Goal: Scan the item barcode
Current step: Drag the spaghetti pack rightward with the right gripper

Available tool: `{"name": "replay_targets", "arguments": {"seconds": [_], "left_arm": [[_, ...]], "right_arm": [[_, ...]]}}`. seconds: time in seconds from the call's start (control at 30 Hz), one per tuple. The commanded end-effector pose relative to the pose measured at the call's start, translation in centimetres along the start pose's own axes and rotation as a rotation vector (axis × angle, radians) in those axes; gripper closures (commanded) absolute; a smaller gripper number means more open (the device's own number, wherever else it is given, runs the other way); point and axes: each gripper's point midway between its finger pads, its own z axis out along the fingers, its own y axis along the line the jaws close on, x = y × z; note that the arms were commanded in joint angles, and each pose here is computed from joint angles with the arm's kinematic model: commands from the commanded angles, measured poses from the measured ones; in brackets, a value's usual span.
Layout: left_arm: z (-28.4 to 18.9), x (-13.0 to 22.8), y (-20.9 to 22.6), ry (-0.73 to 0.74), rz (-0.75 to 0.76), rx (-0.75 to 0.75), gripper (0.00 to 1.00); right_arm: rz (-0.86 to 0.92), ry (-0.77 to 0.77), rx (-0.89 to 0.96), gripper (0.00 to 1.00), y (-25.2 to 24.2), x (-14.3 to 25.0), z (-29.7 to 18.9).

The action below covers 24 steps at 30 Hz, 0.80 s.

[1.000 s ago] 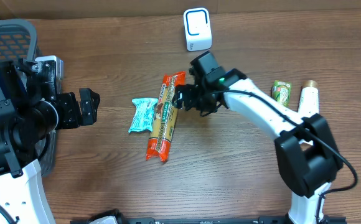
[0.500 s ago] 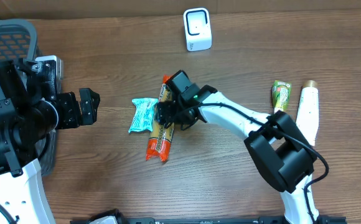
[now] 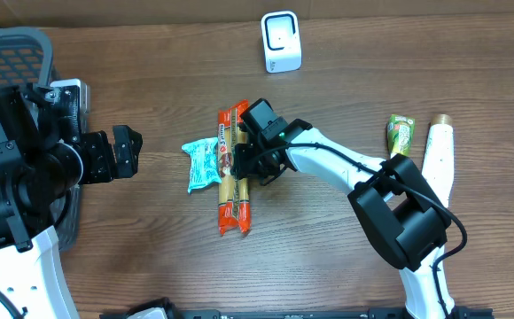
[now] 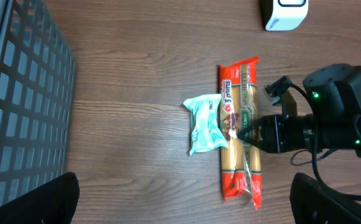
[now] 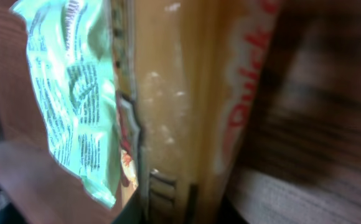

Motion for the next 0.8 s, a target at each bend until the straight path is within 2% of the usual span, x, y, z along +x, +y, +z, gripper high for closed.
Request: {"name": "replay_targets", "arguments": {"seconds": [0.0,0.17,0.33,0.6,0.77], "left_arm": [[0.2,0.0,0.0,0.004,0.014,0.010,0.00],[0.2,0.0,0.0,0.004,0.014,0.009,0.00],[0.2,0.0,0.0,0.004,0.014,0.010,0.00],[0.2,0.0,0.0,0.003,0.014,0.010,0.01],[0.2,0.0,0.0,0.004,0.014,0.009,0.00]], "right_arm": [[0.031,0.064,-0.040,0.96,-0.4,0.8,-0.1],[0.075,0.144,-0.099,0.96,-1.0,1.4,-1.7],[0.070,0.229,-0.068,0.96,-3.6,2.8,-4.0],[-0.098,0.297,-0.054,0.96,-8.2,3.7,-7.7],[-0.110,0.295,0.109,0.96,-13.1,3.2,-9.1]]}}
